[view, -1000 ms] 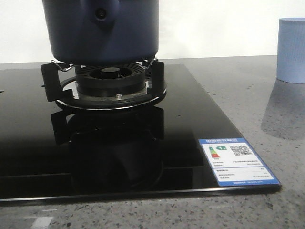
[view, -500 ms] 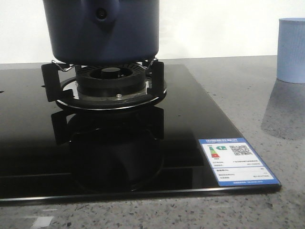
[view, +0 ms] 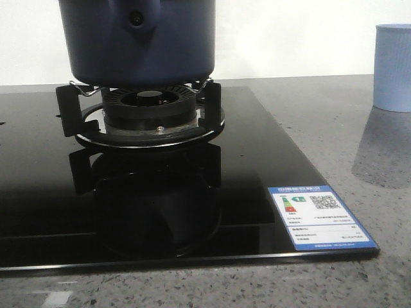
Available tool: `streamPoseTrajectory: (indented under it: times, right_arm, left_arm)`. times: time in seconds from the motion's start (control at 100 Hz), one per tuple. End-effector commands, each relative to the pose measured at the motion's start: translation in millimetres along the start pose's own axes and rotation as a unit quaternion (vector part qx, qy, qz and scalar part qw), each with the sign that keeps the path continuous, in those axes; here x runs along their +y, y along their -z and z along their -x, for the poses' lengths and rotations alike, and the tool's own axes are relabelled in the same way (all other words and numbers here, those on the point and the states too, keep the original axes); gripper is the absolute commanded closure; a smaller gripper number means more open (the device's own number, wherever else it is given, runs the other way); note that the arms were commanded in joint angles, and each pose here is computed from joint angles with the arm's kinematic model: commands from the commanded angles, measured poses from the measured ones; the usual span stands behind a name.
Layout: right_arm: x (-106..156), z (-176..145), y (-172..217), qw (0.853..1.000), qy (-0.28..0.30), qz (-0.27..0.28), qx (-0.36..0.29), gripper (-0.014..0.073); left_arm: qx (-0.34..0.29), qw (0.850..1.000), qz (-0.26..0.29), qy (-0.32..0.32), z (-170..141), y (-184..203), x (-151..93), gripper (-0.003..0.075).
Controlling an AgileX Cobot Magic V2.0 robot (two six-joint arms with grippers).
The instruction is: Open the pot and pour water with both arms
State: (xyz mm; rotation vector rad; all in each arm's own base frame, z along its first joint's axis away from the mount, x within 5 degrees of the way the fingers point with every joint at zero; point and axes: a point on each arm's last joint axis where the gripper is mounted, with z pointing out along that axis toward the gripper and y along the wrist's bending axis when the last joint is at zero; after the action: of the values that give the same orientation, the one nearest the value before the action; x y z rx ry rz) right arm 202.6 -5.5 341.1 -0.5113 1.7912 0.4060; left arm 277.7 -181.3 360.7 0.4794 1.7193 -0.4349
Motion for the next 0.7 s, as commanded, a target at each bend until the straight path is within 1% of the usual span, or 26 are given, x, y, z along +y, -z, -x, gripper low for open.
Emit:
streamPoseTrajectory:
  times: [0.0, 0.07, 0.12, 0.16, 0.21, 0.22, 0.23, 0.24, 0.26, 0.27, 0.3, 0.31, 0.32, 0.33, 0.34, 0.35, 0.36, 0.37, 0.38, 0.41, 0.47, 0.59, 0.64, 0.69]
  right_arm:
    - [1.9, 17.1, 5.5, 0.998, -0.019, -0.004, -0.056, -0.0043]
    - [1.8, 21.4, 6.1, 0.996, -0.046, -0.002, -0.08, -0.0008]
    - [1.6, 24.1, 6.6, 0.993, -0.063, -0.001, -0.095, 0.0052]
    - [1.6, 25.5, 6.9, 0.992, -0.071, 0.001, -0.103, 0.0129]
    - [1.8, 26.3, 7.0, 0.992, -0.073, 0.002, -0.107, 0.0244]
    - [2.2, 26.5, 7.1, 0.991, -0.074, 0.005, -0.108, 0.0279]
    - [2.2, 26.8, 7.1, 0.991, -0.075, 0.005, -0.11, 0.0298]
    - [2.5, 27.0, 7.2, 0.991, -0.076, 0.006, -0.111, 0.0335]
    - [3.0, 27.4, 7.3, 0.991, -0.077, 0.01, -0.113, 0.0373]
    - [3.4, 27.9, 7.4, 0.99, -0.078, 0.012, -0.115, 0.0411]
    - [4.5, 28.8, 7.6, 0.989, -0.08, 0.019, -0.12, 0.0487]
    - [4.7, 29.2, 7.7, 0.989, -0.082, 0.021, -0.122, 0.0524]
    - [5.1, 29.6, 7.8, 0.989, -0.083, 0.023, -0.124, 0.0543]
    - [5.3, 29.8, 7.9, 0.988, -0.083, 0.024, -0.125, 0.0561]
    - [5.5, 30.5, 8.1, 0.988, -0.085, 0.026, -0.129, 0.0596]
    - [5.6, 30.8, 8.2, 0.987, -0.087, 0.027, -0.131, 0.0615]
    - [5.5, 31.5, 8.4, 0.986, -0.089, 0.027, -0.135, 0.065]
    - [5.6, 32.5, 8.6, 0.986, -0.09, 0.028, -0.138, 0.0666]
    - [5.5, 33.6, 8.9, 0.985, -0.094, 0.029, -0.144, 0.0671]
    - [4.7, 35.5, 9.5, 0.982, -0.102, 0.027, -0.155, 0.0662]
    - [2.0, 40.3, 11.2, 0.976, -0.121, 0.018, -0.181, 0.0652]
    - [-7.1, 54.7, 17.1, 0.958, -0.16, -0.017, -0.238, 0.0651]
    - [-9.3, 62.7, 21.0, 0.952, -0.168, -0.031, -0.255, 0.065]
    - [-10.4, 70.3, 25.8, 0.949, -0.164, -0.05, -0.264, 0.065]
  left_arm:
    - [-0.088, 0.996, 0.009, -0.002, 40.5, 31.1, -0.2, 0.0195]
    - [-0.111, 0.994, 0.008, -0.023, 52.5, 48.7, -0.9, 0.0198]
    - [-0.129, 0.991, 0.009, -0.039, 60.6, 61.4, -1.1, 0.0225]
    - [-0.144, 0.988, 0.013, -0.053, 67.0, 72.1, -0.3, 0.0258]
    - [-0.161, 0.985, 0.022, -0.061, 74.2, 85.0, 3.5, 0.0324]
    - [-0.165, 0.984, 0.024, -0.061, 75.9, 88.2, 4.7, 0.036]
    - [-0.168, 0.984, 0.024, -0.061, 76.8, 89.9, 4.7, 0.036]
    - [-0.172, 0.983, 0.027, -0.061, 78.4, 93.2, 6.0, 0.0385]
    - [-0.176, 0.982, 0.033, -0.061, 80.0, 96.3, 8.6, 0.0426]
    - [-0.179, 0.981, 0.035, -0.061, 81.5, 99.4, 9.5, 0.044]
    - [-0.187, 0.98, 0.044, -0.061, 84.4, 105.6, 13.4, 0.05]
    - [-0.19, 0.979, 0.048, -0.061, 85.6, 108.4, 15.5, 0.0531]
    - [-0.192, 0.978, 0.051, -0.061, 86.2, 109.8, 16.5, 0.0546]
    - [-0.193, 0.978, 0.055, -0.061, 86.9, 111.3, 18.7, 0.0577]
    - [-0.198, 0.976, 0.06, -0.061, 88.5, 115.3, 20.6, 0.0608]
    - [-0.198, 0.976, 0.063, -0.061, 88.6, 115.4, 21.8, 0.0608]
    - [-0.201, 0.976, 0.065, -0.061, 89.6, 117.9, 22.7, 0.0639]
    - [-0.202, 0.975, 0.068, -0.061, 90.1, 119.3, 23.8, 0.0654]
    - [-0.205, 0.974, 0.073, -0.061, 91.1, 121.9, 25.9, 0.0684]
    - [-0.209, 0.972, 0.083, -0.062, 92.7, 126.6, 30.2, 0.0742]
    - [-0.214, 0.969, 0.104, -0.062, 95.1, 136.2, 39.0, 0.0741]
    - [-0.227, 0.962, 0.14, -0.054, 99.9, 158.4, 51.8, 0.0741]
    - [-0.231, 0.96, 0.154, -0.05, 101.3, 166.9, 56.2, 0.0741]
    - [-0.232, 0.957, 0.167, -0.05, 102.2, 175.7, 59.9, 0.0741]
